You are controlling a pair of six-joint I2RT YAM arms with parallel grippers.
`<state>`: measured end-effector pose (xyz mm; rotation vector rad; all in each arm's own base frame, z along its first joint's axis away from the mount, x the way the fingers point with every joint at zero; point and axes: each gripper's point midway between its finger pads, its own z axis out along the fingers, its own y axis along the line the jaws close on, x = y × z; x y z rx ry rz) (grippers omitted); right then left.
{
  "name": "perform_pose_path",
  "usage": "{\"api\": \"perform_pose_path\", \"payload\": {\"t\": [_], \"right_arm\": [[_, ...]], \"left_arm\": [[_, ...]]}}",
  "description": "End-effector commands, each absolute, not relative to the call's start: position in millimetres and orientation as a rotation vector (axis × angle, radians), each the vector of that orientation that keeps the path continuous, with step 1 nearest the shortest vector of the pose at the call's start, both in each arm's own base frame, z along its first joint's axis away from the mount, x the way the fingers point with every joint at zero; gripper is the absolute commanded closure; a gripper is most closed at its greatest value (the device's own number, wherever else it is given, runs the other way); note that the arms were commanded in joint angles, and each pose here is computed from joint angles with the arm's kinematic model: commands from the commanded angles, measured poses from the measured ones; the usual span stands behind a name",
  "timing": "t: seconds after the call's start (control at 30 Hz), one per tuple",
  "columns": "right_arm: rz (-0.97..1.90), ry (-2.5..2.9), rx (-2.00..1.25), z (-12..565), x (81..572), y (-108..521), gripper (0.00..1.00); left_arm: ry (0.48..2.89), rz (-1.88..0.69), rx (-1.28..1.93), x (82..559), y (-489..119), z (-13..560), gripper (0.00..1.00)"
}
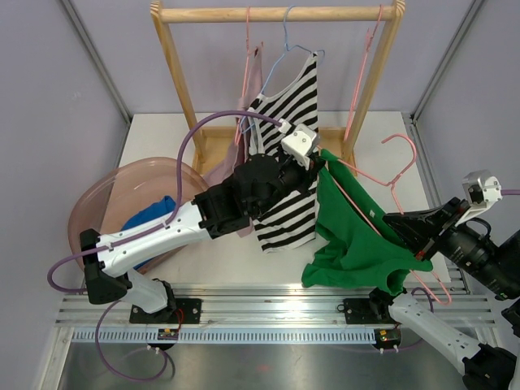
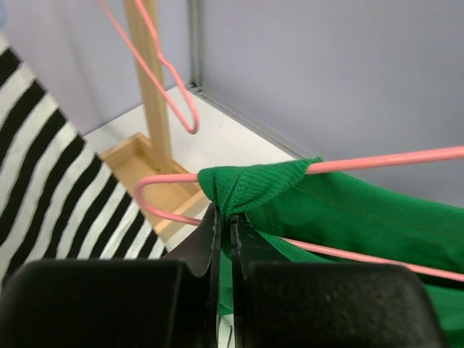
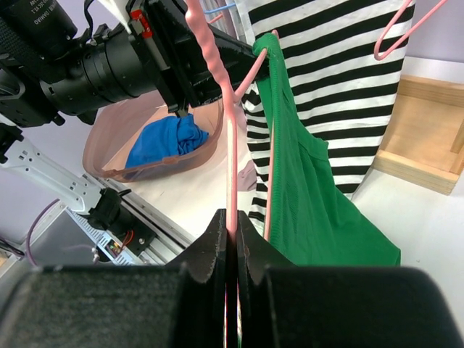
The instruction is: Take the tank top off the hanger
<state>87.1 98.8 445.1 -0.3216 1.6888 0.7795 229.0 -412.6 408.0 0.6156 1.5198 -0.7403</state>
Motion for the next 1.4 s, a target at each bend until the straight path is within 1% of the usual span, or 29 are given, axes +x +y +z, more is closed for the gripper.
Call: {"api": "perform_pose_path", "payload": {"t": [0.0,0.07,0.1,0.2,0.33,0.47,0.53,0.57,0.6,0.63,0.67,0.7,0.73,0.77,0.8,0.83,0.87,0.9,0.93,0.97,1.07,1.17,1.23,1.27,1.37], "right_arm": [[0.769,1.615,-0.353,460.0,91.2,101.2,1.0],[0.757,1.624,-0.379,455.7,93.7,103.7,1.0],[0.76,1.623,-0.398,454.8,93.2,105.7,1.0],[0.796,1.601,-0.477,453.8,87.5,115.3,1.0],[0.864,1.533,-0.587,459.0,76.1,128.9,1.0],[0.899,1.451,-0.694,462.4,68.2,139.7,1.0],[0.923,1.348,-0.734,474.0,59.3,142.7,1.0],[0.935,1.335,-0.755,467.2,61.2,148.0,1.0],[0.947,1.289,-0.768,469.7,58.7,150.3,1.0],[0.961,1.17,-0.771,487.6,55.2,152.8,1.0],[0.993,1.166,-0.751,475.4,58.4,157.1,1.0],[1.0,1.125,-0.73,478.2,60.2,157.8,1.0],[0.989,1.001,-0.684,498.6,56.4,151.7,1.0],[1.011,1.022,-0.654,485.6,69.3,158.6,1.0],[1.014,0.998,-0.631,487.8,73.5,159.6,1.0],[1.009,0.952,-0.595,497.9,79.7,159.3,1.0],[1.021,0.963,-0.573,494.4,87.7,162.8,1.0],[1.025,0.946,-0.555,499.7,92.0,163.9,1.0],[1.029,0.942,-0.539,503.6,102.4,169.3,1.0],[1.048,0.943,-0.535,506.0,105.6,173.0,1.0],[1.103,0.959,-0.538,511.7,122.1,190.4,1.0],[1.121,0.995,-0.507,516.0,140.6,200.1,1.0],[1.069,1.092,-0.408,515.3,162.5,194.7,1.0],[1.036,1.134,-0.368,513.5,170.4,190.2,1.0],[0.897,1.303,-0.232,492.5,197.5,171.8,1.0]], "left_arm": [[1.498,-0.59,0.33,257.6,-366.8,443.1,1.0],[1.521,-0.531,0.235,264.0,-346.0,438.5,1.0],[1.531,-0.459,0.154,270.1,-327.3,437.4,1.0],[1.549,-0.353,0.005,274.7,-281.0,438.1,1.0],[1.571,-0.309,-0.128,280.3,-224.3,442.2,1.0],[1.609,-0.281,-0.176,288.4,-190.8,438.2,1.0],[1.63,-0.308,-0.148,286.9,-188.7,436.0,1.0],[1.627,-0.357,-0.105,280.5,-191.2,439.5,1.0],[1.642,-0.38,-0.058,277.7,-197.8,430.0,1.0],[1.643,-0.417,-0.019,273.7,-203.6,427.6,1.0],[1.627,-0.469,0.004,268.6,-207.7,430.4,1.0],[1.612,-0.568,0.085,254.7,-218.0,433.4,1.0],[1.62,-0.616,0.168,246.1,-228.1,418.9,1.0],[1.576,-0.682,0.237,237.5,-238.0,422.2,1.0],[1.543,-0.812,0.379,216.0,-257.6,420.4,1.0],[1.497,-0.884,0.45,200.2,-262.7,415.6,1.0],[1.474,-0.933,0.53,187.6,-269.5,410.6,1.0],[1.429,-1.048,0.659,161.7,-280.7,408.3,1.0],[1.391,-1.104,0.716,147.0,-284.0,408.0,1.0],[1.378,-1.176,0.82,128.3,-291.5,394.3,1.0],[1.333,-1.296,0.97,95.1,-303.4,376.3,1.0],[1.336,-1.344,1.051,77.6,-311.3,361.1,1.0],[1.414,-1.295,1.019,85.4,-311.5,344.3,1.0],[1.459,-1.239,0.966,97.1,-309.5,339.2,1.0],[1.574,-1.147,0.917,110.5,-302.3,318.1,1.0]]}}
